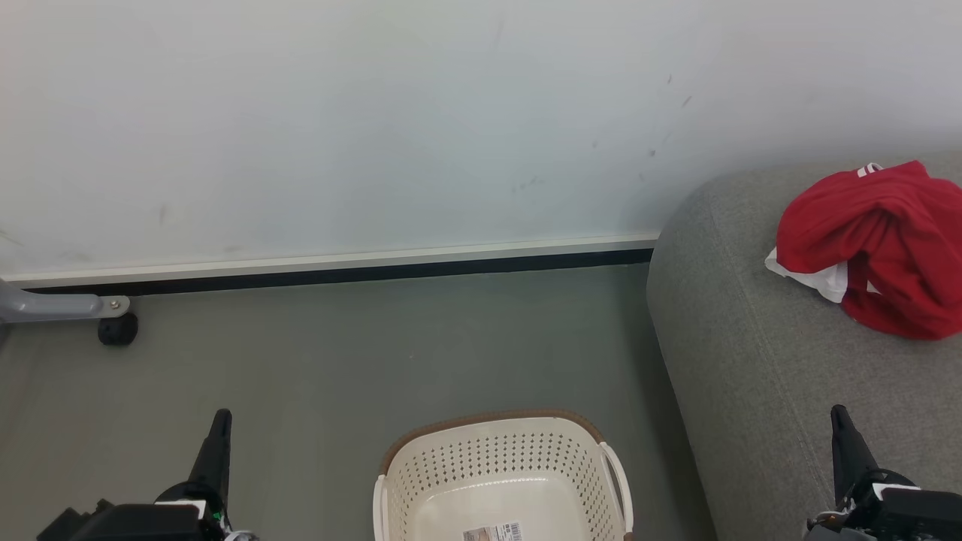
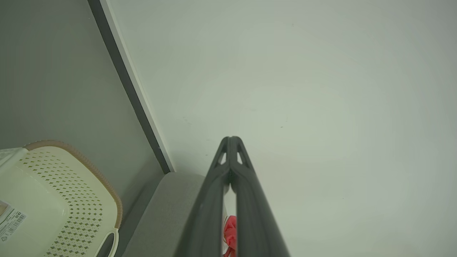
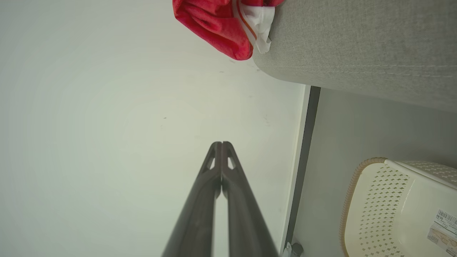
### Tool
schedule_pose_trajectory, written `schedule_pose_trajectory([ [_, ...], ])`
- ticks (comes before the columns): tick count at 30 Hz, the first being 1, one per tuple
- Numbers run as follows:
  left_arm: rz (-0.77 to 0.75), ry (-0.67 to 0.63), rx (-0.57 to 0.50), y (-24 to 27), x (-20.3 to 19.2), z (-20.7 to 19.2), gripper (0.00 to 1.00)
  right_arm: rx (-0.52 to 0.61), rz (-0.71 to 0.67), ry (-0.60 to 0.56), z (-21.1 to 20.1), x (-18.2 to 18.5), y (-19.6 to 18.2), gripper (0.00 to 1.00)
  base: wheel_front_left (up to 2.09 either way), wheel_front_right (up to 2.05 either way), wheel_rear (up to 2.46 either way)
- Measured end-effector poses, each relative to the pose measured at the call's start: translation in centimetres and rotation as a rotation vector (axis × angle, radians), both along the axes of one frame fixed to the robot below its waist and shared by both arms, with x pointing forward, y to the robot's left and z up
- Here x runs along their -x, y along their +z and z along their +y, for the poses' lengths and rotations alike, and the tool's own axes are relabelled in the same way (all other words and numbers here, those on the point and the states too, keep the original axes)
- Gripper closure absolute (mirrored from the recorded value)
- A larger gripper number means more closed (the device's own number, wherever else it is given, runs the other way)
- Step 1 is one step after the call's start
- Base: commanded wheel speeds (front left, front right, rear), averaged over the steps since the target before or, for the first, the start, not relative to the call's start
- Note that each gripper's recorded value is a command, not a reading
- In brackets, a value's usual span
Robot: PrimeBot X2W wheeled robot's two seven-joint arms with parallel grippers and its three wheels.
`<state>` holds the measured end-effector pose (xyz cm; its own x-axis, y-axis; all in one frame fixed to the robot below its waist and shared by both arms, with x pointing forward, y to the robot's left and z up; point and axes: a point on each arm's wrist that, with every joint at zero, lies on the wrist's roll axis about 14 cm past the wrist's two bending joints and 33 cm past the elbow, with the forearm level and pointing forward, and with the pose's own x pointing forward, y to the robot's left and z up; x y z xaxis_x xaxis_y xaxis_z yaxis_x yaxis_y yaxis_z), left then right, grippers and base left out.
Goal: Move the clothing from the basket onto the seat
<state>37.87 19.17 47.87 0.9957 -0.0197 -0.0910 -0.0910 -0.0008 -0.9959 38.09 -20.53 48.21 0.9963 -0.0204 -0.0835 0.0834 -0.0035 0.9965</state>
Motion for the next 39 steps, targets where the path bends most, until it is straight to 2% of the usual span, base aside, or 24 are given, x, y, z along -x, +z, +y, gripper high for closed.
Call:
schedule_pose_trajectory([
  [39,0.000,0.000,0.001,0.00,0.00,-0.01,1.00,0.000,0.000,0.000,0.01,0.00,0.00,1.00,0.00,0.00,0.00],
])
